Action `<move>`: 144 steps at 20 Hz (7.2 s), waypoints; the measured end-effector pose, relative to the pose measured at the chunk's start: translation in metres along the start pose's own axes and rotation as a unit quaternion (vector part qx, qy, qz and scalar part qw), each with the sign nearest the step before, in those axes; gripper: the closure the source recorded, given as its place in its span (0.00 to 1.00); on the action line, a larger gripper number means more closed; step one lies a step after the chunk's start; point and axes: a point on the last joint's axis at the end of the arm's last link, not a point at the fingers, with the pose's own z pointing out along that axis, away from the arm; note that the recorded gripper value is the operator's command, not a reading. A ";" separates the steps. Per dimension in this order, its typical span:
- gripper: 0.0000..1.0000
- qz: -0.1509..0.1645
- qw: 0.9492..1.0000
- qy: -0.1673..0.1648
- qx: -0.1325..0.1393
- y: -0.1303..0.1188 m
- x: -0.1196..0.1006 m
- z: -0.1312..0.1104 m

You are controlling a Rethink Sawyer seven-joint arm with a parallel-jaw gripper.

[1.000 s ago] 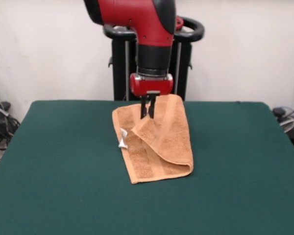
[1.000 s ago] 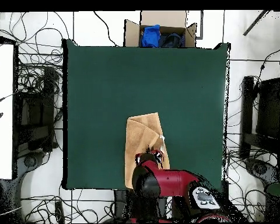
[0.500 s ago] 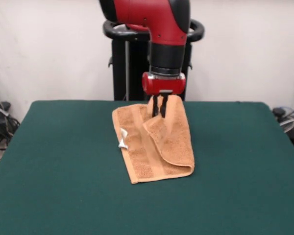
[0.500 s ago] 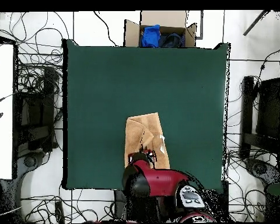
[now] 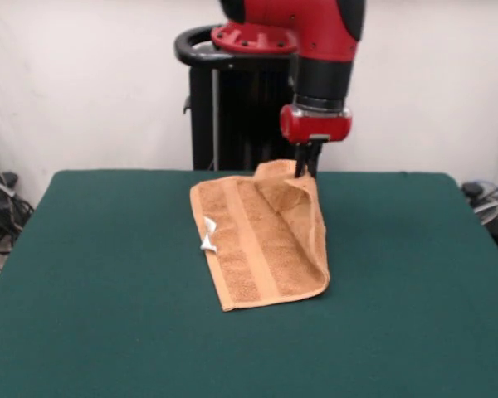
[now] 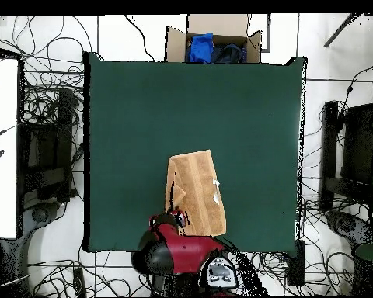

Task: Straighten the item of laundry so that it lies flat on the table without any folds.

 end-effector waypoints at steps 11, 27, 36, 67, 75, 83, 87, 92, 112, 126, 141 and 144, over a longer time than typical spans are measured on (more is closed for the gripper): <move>1.00 0.020 1.000 -0.005 0.019 0.014 0.002 -0.034; 1.00 0.040 0.999 0.007 0.025 0.029 0.009 -0.018; 1.00 0.045 0.998 0.010 0.037 0.048 0.007 -0.013; 1.00 0.082 0.995 0.011 0.060 0.052 -0.004 -0.014; 1.00 0.100 0.993 0.015 0.060 0.050 -0.010 -0.017; 1.00 0.119 0.991 0.016 0.058 0.047 -0.019 -0.024; 1.00 0.127 0.990 0.022 0.056 0.052 -0.022 -0.026; 1.00 0.127 0.990 0.027 0.053 0.064 -0.024 -0.027; 1.00 0.153 0.987 0.028 0.052 0.072 -0.039 -0.027; 1.00 0.158 0.987 0.009 0.019 0.096 -0.068 -0.033; 1.00 0.177 0.984 0.020 0.003 0.090 -0.072 -0.019; 1.00 0.178 0.984 0.026 0.003 0.090 -0.069 -0.015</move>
